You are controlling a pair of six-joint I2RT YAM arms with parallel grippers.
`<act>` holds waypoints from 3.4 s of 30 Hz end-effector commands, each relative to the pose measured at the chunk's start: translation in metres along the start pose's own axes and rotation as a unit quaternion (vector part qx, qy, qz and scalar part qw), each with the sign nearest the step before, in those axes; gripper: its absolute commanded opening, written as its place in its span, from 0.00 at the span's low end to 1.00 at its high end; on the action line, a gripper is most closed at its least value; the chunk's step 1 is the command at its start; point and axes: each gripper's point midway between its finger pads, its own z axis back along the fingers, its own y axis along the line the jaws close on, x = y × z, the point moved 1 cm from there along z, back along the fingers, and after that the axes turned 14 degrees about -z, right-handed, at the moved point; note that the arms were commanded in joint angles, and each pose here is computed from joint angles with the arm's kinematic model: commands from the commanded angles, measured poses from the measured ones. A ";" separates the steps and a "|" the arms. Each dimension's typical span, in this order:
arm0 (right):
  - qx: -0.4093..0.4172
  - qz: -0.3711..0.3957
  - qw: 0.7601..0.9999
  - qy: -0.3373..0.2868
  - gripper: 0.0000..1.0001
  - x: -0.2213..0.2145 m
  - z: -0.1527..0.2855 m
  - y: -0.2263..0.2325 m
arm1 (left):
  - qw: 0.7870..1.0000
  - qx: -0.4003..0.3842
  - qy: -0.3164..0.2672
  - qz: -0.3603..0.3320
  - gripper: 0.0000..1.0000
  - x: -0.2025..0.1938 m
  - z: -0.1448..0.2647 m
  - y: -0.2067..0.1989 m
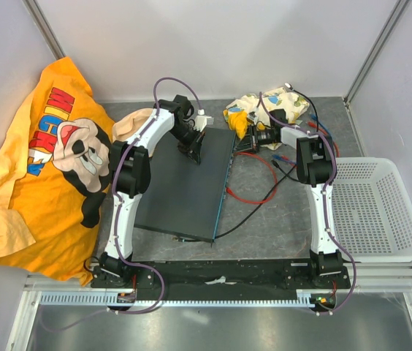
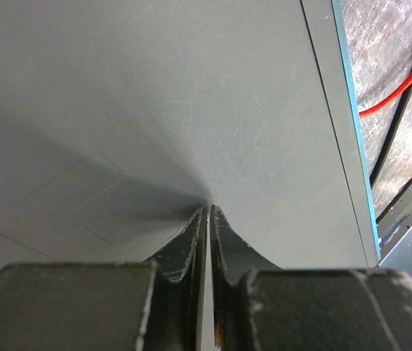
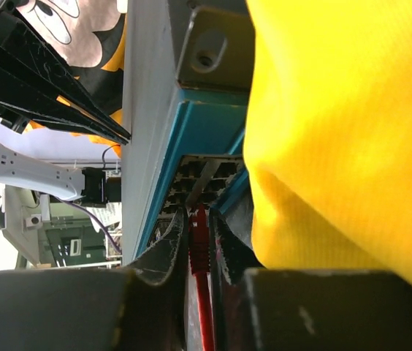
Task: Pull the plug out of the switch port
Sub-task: Pull the connector from the switch port.
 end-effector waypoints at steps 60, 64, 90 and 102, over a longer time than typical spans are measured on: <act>0.020 -0.099 0.994 -0.028 0.00 -0.001 0.000 -0.059 | 0.998 -0.007 0.017 -0.055 0.12 -0.001 -0.021 -0.003; 0.025 -0.098 0.995 -0.023 0.00 -0.003 -0.001 -0.058 | 0.998 -0.007 0.018 -0.053 0.12 -0.002 -0.021 -0.003; -0.149 0.015 0.984 0.095 0.00 -0.064 0.022 -0.075 | 0.998 -0.010 0.012 -0.059 0.12 0.006 -0.027 -0.001; -0.103 0.069 0.991 0.055 0.00 -0.043 0.049 -0.029 | 0.998 -0.006 0.003 -0.067 0.12 0.011 -0.027 0.002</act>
